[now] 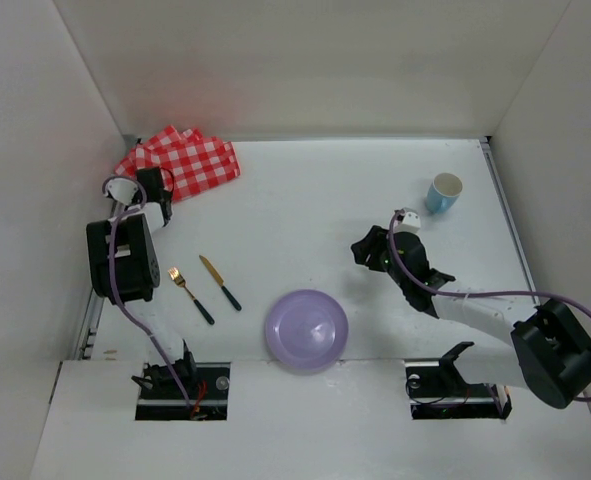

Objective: Set the dinner table for one person

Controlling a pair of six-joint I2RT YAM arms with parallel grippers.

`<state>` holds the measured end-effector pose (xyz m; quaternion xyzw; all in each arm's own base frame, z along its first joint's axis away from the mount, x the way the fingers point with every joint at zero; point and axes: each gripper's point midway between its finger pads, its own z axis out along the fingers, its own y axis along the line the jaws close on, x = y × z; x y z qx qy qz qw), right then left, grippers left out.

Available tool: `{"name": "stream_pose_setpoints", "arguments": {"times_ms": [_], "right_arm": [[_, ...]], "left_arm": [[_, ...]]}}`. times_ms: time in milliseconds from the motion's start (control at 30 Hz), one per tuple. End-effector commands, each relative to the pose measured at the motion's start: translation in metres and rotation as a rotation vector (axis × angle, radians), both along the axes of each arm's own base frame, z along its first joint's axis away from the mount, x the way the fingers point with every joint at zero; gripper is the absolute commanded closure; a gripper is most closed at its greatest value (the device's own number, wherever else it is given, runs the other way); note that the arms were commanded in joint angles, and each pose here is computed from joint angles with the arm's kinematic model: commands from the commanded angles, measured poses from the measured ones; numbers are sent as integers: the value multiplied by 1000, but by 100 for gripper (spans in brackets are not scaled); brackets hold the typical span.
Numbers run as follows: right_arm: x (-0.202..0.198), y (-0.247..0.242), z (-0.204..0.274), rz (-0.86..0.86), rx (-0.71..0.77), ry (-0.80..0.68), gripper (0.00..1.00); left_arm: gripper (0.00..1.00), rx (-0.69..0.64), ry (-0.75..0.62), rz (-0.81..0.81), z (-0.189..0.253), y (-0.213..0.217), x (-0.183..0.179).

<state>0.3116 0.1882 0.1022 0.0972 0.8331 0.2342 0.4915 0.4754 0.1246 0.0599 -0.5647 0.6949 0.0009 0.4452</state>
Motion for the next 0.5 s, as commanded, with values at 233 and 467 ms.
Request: {"name": "stream_pose_setpoints", "arguments": {"times_ms": [233, 467], "right_arm": [[10, 14, 23, 27, 20, -60, 41], [9, 13, 24, 25, 22, -64, 41]], "left_arm": [[95, -96, -33, -147, -7, -58, 42], [97, -149, -131, -378, 15, -188, 37]]}}
